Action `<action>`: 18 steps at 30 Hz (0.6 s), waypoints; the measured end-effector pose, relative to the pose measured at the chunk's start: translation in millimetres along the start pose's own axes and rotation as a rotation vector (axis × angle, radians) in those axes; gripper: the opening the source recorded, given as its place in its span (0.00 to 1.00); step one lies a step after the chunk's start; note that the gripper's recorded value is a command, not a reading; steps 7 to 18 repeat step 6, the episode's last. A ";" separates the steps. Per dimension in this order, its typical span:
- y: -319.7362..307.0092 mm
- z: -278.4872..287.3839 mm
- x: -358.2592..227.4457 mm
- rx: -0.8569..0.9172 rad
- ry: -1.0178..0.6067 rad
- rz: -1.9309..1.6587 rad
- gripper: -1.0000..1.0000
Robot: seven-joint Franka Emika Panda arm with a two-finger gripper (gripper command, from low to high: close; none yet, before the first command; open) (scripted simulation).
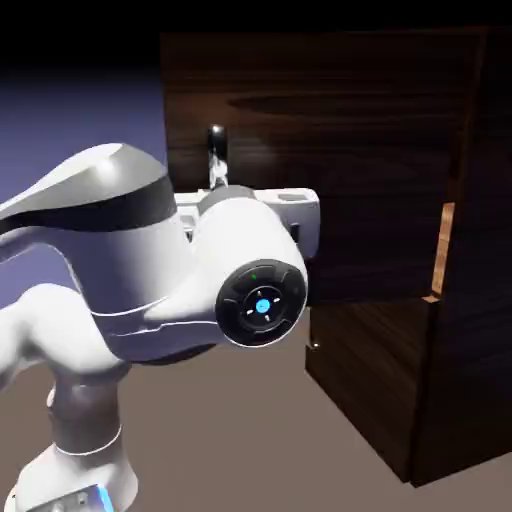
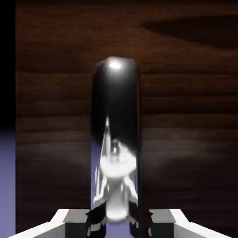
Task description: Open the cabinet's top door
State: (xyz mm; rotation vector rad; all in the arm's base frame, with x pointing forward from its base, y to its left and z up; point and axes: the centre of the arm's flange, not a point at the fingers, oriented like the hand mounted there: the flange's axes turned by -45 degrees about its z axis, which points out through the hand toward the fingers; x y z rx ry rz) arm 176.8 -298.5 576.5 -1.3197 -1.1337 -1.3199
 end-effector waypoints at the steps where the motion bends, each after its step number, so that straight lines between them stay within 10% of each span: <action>1: 3.7 -7.8 0.0 0.025 0.000 0.000 0.00; 4: 15.2 -29.9 0.0 0.095 0.000 0.000 0.00; 5: 16.3 -31.8 0.0 0.101 0.000 0.000 1.00; 18: 16.5 -31.8 0.0 0.100 0.000 0.000 1.00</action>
